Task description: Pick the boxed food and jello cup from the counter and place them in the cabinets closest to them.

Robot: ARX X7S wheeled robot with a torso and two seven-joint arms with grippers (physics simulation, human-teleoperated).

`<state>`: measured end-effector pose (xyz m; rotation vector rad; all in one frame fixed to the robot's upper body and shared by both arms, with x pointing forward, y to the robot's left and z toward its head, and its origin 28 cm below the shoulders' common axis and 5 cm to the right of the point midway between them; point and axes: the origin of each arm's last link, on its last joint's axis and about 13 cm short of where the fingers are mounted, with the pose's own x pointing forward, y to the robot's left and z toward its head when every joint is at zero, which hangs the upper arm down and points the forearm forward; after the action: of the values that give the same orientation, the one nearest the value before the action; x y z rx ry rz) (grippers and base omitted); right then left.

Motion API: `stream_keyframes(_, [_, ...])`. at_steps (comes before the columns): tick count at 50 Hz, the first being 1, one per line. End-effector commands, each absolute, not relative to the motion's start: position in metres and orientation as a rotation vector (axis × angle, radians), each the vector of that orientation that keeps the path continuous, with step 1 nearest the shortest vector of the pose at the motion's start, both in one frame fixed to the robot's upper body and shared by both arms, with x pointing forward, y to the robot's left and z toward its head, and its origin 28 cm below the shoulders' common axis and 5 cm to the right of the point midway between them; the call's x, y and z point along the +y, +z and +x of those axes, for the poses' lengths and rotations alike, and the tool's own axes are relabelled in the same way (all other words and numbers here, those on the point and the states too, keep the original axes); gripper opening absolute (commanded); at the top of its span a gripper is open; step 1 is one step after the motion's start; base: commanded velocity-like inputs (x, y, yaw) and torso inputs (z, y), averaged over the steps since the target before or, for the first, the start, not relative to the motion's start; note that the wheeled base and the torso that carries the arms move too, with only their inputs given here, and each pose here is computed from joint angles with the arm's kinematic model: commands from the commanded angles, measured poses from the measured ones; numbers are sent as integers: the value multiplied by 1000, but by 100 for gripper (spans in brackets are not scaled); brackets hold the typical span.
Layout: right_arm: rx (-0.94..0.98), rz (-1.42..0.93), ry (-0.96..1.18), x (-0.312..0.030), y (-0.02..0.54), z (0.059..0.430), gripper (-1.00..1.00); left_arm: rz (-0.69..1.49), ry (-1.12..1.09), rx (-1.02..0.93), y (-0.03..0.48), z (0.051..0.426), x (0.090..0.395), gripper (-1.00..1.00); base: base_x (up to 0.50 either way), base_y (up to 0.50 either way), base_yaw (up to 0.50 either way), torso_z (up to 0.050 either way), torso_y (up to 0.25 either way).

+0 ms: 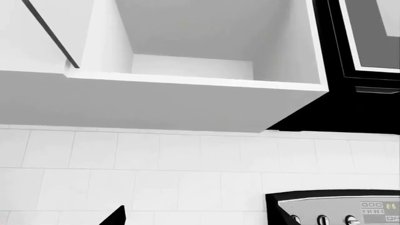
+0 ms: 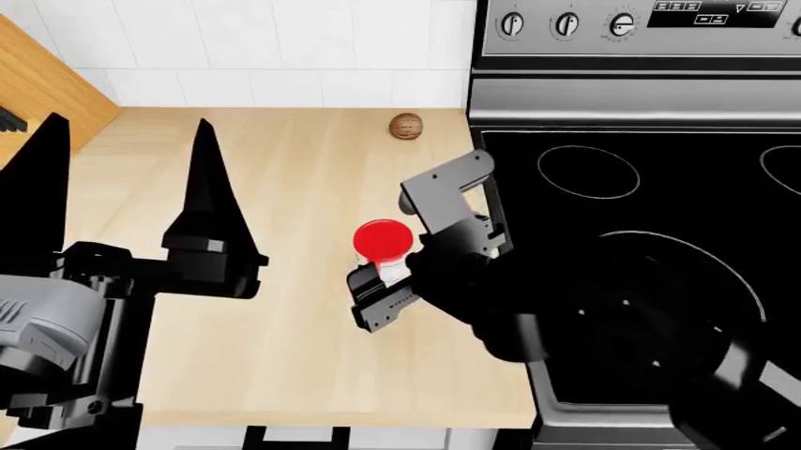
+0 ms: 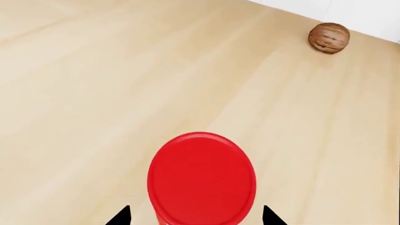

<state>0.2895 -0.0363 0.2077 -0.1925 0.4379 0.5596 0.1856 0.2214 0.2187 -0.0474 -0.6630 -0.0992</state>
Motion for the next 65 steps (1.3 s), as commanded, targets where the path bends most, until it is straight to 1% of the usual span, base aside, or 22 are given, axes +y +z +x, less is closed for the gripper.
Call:
stream_keyframes(1, [458,-198,548,-34,200,297,100,-47,-101,-664,219,185,221,100,0,0,0,0,0])
stream_keyframes(27, [519,-211,557,-21,178,316,100,-51,-98,-661,219,186,222,100,0,0,0,0,0])
stream_keyframes(38, [493,-155,541,-21,172,324,100,-49,-100,-662,219,186,222,100,0,0,0,0,0])
stream_keyframes(39, [484,-146,537,-21,172,324,-100,-49,-101,-662,219,186,222,100,0,0,0,0,0])
stream_keyframes(56, [470,-113,536,-23,166,321,-100,-47,-107,-661,218,186,221,100,1,0,0,0,0])
stream_keyframes(61, [418,-110,532,-30,184,312,-100,-67,-117,-640,218,193,220,100,0,0,1,0,0])
stream_keyframes(65, [332,-112,520,-39,214,295,-100,-72,-103,-623,235,201,215,100,0,0,0,0,0])
